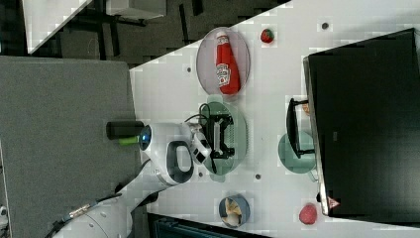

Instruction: Drag strainer left to right.

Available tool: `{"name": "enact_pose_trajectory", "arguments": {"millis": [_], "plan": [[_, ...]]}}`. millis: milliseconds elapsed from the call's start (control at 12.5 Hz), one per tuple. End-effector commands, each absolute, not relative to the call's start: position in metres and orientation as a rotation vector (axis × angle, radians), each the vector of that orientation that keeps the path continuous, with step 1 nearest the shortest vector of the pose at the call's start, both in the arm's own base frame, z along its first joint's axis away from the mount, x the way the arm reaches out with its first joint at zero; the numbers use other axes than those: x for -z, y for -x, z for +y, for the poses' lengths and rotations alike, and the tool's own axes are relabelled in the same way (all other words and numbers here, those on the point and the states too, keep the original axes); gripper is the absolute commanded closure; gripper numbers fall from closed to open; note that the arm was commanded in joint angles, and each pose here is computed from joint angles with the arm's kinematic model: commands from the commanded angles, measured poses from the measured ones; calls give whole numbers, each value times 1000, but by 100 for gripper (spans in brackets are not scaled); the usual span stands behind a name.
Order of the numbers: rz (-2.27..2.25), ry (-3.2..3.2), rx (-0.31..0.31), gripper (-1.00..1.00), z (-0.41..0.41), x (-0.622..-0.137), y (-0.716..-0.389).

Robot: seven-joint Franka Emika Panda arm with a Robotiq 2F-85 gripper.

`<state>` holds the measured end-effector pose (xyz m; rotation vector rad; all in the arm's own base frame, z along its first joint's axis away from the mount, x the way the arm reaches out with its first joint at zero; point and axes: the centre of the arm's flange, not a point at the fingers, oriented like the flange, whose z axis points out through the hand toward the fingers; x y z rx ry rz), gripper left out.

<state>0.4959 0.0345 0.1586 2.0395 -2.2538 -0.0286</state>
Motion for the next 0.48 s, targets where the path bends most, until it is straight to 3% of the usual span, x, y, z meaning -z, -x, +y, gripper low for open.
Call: {"name": "enact_pose_trajectory", "arguments": {"millis": [80, 480], "plan": [[-2117, -2182, 1, -100, 20, -168, -501], [-2090, -2181, -28, -100, -33, -169, -502]]}}
